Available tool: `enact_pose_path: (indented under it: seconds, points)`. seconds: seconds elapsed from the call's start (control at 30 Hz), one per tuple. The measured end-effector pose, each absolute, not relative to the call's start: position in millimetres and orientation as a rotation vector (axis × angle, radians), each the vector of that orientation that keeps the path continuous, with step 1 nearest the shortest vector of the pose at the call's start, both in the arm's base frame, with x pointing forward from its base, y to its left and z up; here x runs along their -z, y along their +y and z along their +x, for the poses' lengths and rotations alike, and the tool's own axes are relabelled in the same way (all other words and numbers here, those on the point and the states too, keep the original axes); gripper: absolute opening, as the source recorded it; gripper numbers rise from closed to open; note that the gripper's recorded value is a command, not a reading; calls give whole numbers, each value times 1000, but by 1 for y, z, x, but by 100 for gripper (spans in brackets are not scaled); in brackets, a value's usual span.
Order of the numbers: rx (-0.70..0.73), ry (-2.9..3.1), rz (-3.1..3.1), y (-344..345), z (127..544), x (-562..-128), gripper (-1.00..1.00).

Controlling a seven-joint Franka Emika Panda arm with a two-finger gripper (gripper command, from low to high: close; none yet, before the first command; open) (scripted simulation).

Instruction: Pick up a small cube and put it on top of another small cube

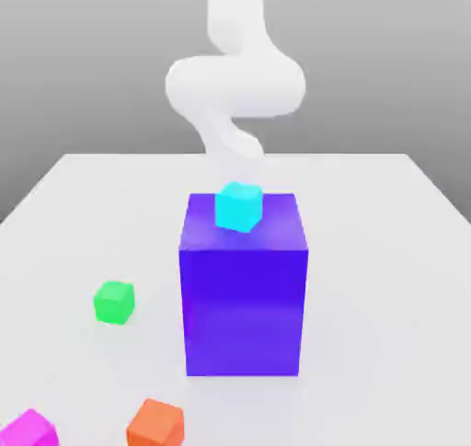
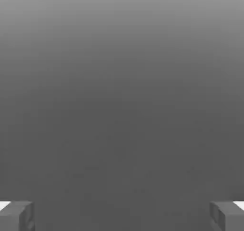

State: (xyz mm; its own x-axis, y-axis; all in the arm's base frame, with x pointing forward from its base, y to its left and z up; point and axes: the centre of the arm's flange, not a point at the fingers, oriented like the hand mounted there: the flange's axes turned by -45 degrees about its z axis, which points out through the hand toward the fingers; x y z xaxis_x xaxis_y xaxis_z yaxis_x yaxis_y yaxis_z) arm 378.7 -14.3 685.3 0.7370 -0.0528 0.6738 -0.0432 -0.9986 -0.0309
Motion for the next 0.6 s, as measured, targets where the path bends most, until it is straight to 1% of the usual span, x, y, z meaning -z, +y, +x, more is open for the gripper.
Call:
enact_pose_path:
  seconds: [0.13,0.3,0.47,0.6]
  points:
    - [984,184,-2953,-41,427,-637,0]
    - [806,317,-2988,-77,475,-570,0]
    - [629,455,-3010,-116,510,-495,0]
    - [486,578,-3018,-152,525,-429,0]
